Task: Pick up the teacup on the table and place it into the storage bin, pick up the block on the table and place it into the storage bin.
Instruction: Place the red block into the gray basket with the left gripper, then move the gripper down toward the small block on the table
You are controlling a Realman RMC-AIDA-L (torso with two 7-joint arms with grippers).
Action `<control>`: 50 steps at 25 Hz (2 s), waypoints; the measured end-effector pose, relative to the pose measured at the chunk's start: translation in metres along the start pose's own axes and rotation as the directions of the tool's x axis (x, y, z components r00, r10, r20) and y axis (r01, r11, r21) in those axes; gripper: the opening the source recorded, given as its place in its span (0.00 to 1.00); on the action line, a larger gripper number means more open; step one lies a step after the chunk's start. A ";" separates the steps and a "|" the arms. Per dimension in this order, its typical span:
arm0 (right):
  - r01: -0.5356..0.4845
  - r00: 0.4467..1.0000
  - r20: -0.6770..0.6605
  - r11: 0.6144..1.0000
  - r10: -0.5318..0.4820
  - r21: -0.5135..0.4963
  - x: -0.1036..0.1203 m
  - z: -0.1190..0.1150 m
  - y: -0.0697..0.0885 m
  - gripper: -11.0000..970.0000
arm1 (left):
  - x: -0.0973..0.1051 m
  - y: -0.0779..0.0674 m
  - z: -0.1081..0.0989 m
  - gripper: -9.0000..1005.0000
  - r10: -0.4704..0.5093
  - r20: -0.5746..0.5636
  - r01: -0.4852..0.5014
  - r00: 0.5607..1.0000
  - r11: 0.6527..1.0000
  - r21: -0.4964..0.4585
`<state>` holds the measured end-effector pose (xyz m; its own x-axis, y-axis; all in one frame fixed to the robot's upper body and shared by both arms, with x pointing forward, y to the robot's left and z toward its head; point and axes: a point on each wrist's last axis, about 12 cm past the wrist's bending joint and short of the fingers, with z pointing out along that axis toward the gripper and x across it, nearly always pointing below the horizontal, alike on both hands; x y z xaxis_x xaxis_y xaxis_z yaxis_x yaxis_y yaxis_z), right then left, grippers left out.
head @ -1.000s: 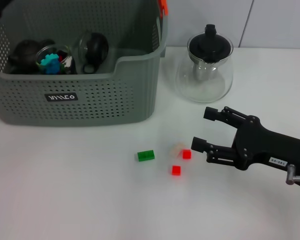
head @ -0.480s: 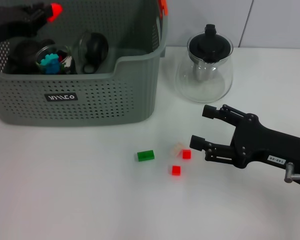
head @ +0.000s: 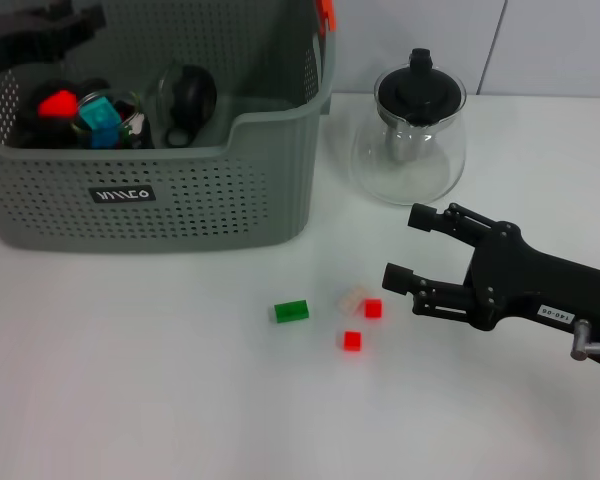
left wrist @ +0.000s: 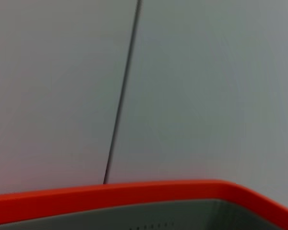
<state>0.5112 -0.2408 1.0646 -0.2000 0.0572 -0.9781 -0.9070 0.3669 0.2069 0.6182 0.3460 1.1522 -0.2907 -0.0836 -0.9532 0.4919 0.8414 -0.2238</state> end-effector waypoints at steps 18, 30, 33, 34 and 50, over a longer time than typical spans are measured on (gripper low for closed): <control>-0.006 1.000 0.004 1.000 0.006 0.012 0.001 -0.002 0.000 0.97 | -0.008 -0.038 -0.062 0.47 -0.318 0.145 0.213 0.937 0.848 0.485; -0.014 1.000 0.007 1.000 0.014 0.019 0.003 -0.007 0.001 0.97 | 0.090 -0.070 -0.084 0.55 0.137 -0.060 -0.085 0.989 0.844 0.530; -0.019 1.000 0.000 1.000 0.019 0.018 0.003 -0.008 0.000 0.96 | 0.117 -0.082 -0.083 0.66 0.216 -0.064 -0.146 0.974 0.822 0.550; -0.018 1.000 -0.004 1.000 0.018 0.016 0.003 -0.008 0.000 0.96 | 0.125 -0.085 -0.081 0.70 0.241 -0.071 -0.163 0.968 0.818 0.552; -0.105 0.668 -0.741 0.994 0.069 -0.002 -0.119 0.017 -0.019 0.93 | 0.137 -0.082 -0.087 0.76 0.263 -0.111 -0.161 0.959 0.820 0.550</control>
<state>0.5584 -0.2389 1.1762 -0.4706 -0.6242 -0.6236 -0.8818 0.3566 0.3086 0.4668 0.3114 1.0578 -0.2404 0.1999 -0.9499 0.9013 0.4094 -0.1420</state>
